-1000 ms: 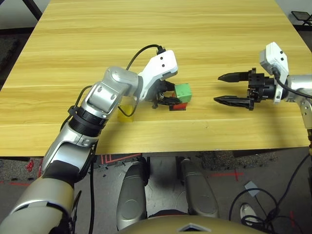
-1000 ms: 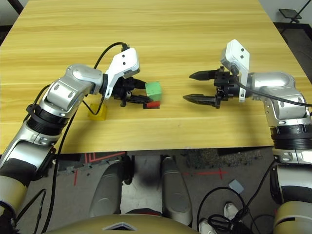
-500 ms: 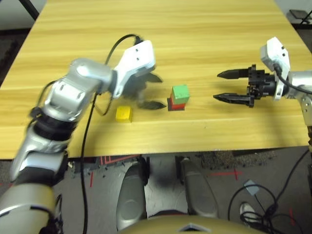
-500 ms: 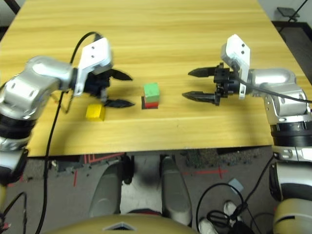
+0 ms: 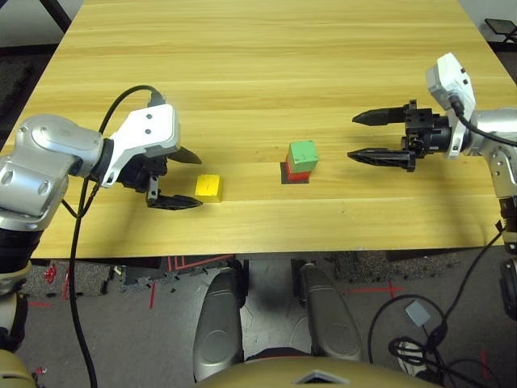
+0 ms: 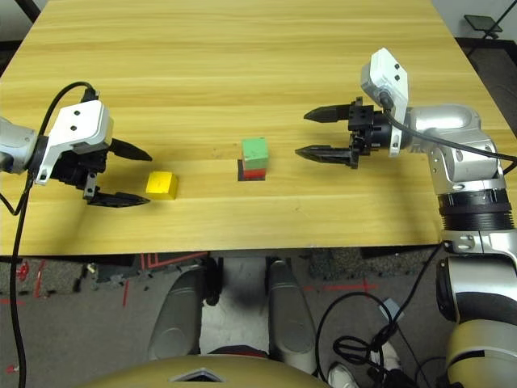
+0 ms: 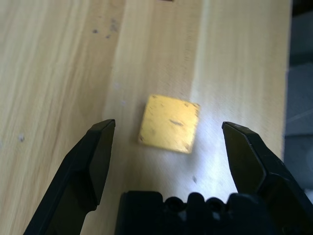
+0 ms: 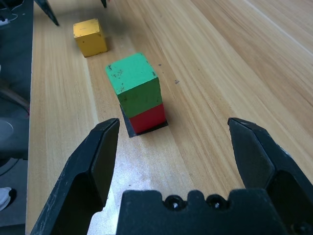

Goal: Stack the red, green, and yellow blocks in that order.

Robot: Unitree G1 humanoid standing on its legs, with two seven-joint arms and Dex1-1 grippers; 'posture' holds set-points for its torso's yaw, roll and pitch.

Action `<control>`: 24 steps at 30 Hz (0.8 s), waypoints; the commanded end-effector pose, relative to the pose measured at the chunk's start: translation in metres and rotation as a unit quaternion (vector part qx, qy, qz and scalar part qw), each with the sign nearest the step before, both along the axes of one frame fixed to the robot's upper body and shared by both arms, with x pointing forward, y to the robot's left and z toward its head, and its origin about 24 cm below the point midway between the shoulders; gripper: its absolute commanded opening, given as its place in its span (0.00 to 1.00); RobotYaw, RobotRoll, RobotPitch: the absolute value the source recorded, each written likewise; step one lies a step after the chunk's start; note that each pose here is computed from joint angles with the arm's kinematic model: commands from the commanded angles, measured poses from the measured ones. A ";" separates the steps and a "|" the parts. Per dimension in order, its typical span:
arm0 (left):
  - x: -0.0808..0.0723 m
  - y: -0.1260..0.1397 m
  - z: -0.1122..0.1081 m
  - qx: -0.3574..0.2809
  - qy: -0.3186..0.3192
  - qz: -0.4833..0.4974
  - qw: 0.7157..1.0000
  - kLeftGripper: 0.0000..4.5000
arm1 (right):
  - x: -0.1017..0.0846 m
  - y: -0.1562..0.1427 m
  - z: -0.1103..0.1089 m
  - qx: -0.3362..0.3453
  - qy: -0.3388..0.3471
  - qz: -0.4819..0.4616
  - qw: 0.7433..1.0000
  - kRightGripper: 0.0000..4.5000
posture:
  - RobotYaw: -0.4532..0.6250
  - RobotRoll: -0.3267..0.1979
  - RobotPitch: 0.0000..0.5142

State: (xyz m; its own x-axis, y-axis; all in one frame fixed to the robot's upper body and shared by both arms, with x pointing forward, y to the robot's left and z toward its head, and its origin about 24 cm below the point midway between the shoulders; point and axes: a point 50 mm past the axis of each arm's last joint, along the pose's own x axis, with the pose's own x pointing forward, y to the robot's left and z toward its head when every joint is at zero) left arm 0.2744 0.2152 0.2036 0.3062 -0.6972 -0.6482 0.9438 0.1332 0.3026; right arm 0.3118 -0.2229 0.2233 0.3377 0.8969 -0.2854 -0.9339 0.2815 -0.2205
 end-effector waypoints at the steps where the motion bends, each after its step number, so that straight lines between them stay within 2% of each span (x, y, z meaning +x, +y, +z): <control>1: 0.004 0.002 -0.014 0.002 -0.004 0.004 1.000 0.99 | -0.002 -0.003 0.002 -0.009 0.003 -0.002 1.000 1.00 | 0.48 0.59 0.50; 6: 0.005 0.006 -0.031 -0.001 0.008 0.010 1.000 0.99 | -0.004 -0.006 0.004 -0.010 0.002 -0.010 1.000 1.00 | 0.47 0.57 0.50; 9: 0.001 0.008 -0.038 0.002 0.021 0.001 1.000 0.87 | -0.004 -0.007 0.005 -0.011 0.001 -0.012 1.000 1.00 | 0.46 0.57 0.50; 13: -0.003 0.005 -0.035 -0.008 0.032 -0.003 0.999 0.55 | -0.003 -0.007 0.005 -0.011 0.000 -0.014 1.000 1.00 | 0.47 0.58 0.50; 14: -0.002 0.004 -0.032 -0.017 0.029 0.000 0.999 0.47 | -0.003 -0.007 0.005 -0.011 0.000 -0.014 1.000 1.00 | 0.47 0.58 0.50; 15: -0.001 0.001 -0.024 -0.026 0.028 0.004 0.999 0.45 | -0.003 -0.007 0.005 -0.010 0.000 -0.014 1.000 1.00 | 0.47 0.58 0.49; 19: 0.006 -0.018 0.016 -0.078 -0.002 0.008 0.997 0.45 | -0.002 -0.006 0.004 -0.007 -0.001 -0.015 1.000 1.00 | 0.48 0.59 0.49; 24: 0.010 -0.046 0.050 -0.096 -0.004 -0.005 0.995 0.45 | 0.000 -0.005 0.000 -0.004 0.001 -0.016 1.000 1.00 | 0.48 0.61 0.48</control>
